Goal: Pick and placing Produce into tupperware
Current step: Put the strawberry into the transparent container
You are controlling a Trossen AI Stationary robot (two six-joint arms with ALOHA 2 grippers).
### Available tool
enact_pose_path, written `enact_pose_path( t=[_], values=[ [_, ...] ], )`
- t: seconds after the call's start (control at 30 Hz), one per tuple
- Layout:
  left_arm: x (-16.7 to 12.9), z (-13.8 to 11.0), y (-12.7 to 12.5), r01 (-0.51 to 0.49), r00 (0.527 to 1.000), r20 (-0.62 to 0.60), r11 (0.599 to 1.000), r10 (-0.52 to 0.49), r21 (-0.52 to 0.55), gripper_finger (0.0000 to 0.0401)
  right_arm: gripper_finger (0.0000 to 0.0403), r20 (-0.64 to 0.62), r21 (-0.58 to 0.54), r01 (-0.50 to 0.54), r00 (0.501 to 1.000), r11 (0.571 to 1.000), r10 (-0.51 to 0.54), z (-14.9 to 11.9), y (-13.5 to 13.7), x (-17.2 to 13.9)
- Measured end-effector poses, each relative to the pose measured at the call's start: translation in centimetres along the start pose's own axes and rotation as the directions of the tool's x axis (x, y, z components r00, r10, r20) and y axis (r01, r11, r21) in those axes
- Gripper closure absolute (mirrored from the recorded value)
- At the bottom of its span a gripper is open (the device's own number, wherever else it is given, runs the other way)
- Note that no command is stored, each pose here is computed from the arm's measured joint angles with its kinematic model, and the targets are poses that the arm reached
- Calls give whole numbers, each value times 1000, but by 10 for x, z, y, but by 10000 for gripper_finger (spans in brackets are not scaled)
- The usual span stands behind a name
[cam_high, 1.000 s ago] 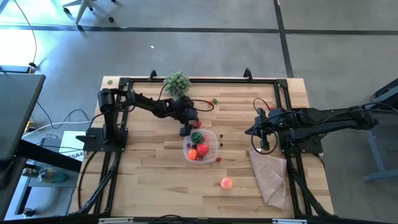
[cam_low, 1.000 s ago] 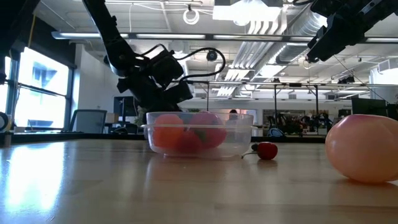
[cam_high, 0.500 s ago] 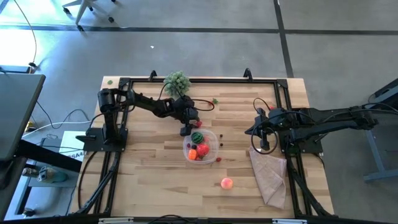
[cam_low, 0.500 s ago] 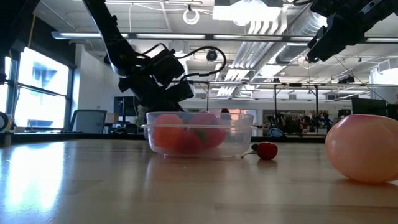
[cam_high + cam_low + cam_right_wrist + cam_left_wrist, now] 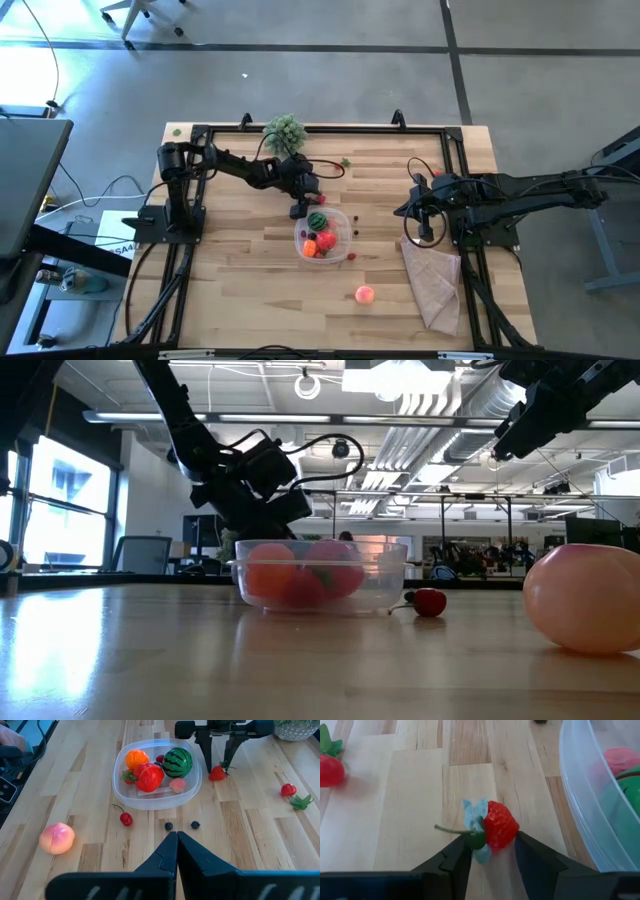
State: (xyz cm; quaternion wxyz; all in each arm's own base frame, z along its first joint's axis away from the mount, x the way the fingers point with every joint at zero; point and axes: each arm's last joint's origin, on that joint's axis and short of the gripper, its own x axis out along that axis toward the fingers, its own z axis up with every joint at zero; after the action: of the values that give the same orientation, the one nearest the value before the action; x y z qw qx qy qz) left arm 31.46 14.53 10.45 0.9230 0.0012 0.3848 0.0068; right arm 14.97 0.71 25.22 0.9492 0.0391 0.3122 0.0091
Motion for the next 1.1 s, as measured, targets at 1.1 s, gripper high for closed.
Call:
enact_pose_path(
  t=[1.1],
  values=[
    [0, 1, 2, -46, 999, -4, 999, 46, -2, 268, 403, 0, 0, 0, 1000, 1000, 0, 0, 0, 0]
  ],
)
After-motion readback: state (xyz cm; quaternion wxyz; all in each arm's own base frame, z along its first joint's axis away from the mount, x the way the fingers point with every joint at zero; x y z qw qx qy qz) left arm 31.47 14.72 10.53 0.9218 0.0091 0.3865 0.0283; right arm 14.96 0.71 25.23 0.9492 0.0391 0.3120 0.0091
